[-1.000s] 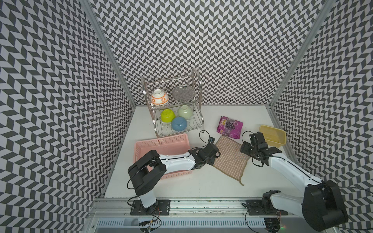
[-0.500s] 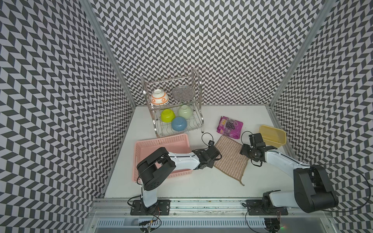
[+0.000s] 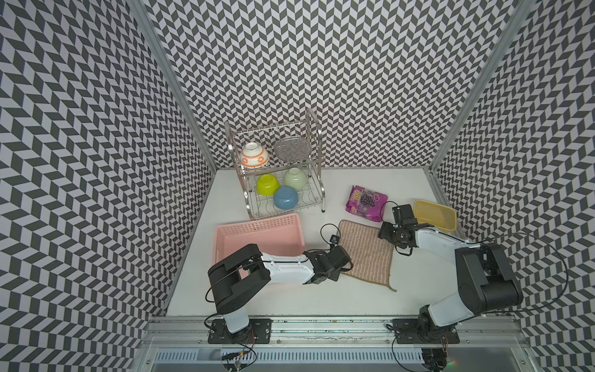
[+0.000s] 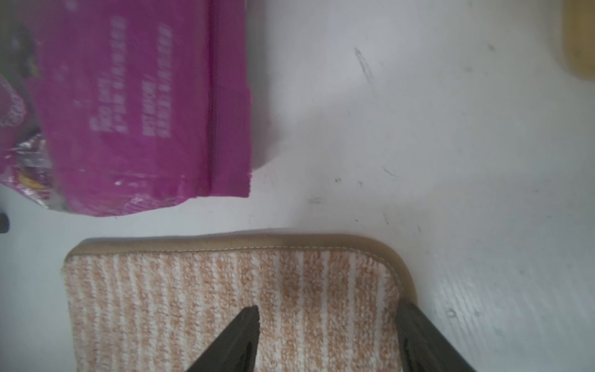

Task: Fold the square dishcloth
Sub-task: Adjust the cleaning item at the center of the board.

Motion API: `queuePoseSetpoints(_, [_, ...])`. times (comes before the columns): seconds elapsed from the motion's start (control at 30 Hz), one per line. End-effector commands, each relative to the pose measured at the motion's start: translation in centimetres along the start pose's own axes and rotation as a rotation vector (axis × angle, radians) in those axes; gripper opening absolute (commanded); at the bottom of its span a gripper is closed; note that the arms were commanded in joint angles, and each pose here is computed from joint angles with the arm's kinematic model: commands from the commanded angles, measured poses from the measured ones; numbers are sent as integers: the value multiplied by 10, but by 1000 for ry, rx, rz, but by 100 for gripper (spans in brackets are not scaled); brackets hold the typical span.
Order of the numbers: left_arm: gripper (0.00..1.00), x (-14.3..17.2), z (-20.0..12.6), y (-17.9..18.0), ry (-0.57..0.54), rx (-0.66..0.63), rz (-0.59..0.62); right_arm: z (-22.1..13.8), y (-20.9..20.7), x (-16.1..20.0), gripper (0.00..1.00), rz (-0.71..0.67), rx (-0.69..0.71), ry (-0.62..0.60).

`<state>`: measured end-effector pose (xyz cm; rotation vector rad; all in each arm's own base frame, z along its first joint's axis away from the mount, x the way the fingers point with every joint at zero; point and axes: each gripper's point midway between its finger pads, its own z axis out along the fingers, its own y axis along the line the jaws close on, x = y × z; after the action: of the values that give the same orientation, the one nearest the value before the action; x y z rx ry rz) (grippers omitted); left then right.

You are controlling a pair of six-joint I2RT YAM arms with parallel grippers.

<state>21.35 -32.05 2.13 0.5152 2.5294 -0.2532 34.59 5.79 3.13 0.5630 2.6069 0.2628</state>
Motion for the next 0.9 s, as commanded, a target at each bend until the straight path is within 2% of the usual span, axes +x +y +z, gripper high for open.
queuePoseSetpoints(0.0, [5,22,-10,-5,43,19,-34,1,15,-8,68,-40,-57,2])
queuePoseSetpoints(0.1, [21,19,-18,-8,15,36,-61,-8,14,-10,68,-46,-48,-14])
queuePoseSetpoints(0.2, [26,11,-26,-7,-25,39,-84,-25,10,-15,68,-46,-28,-45])
queuePoseSetpoints(0.43, [29,-1,-41,-10,-77,83,-74,-62,-7,-3,73,-31,16,-63])
queuePoseSetpoints(0.87, [32,20,-44,-7,-72,134,-50,-88,-23,84,74,49,-70,173])
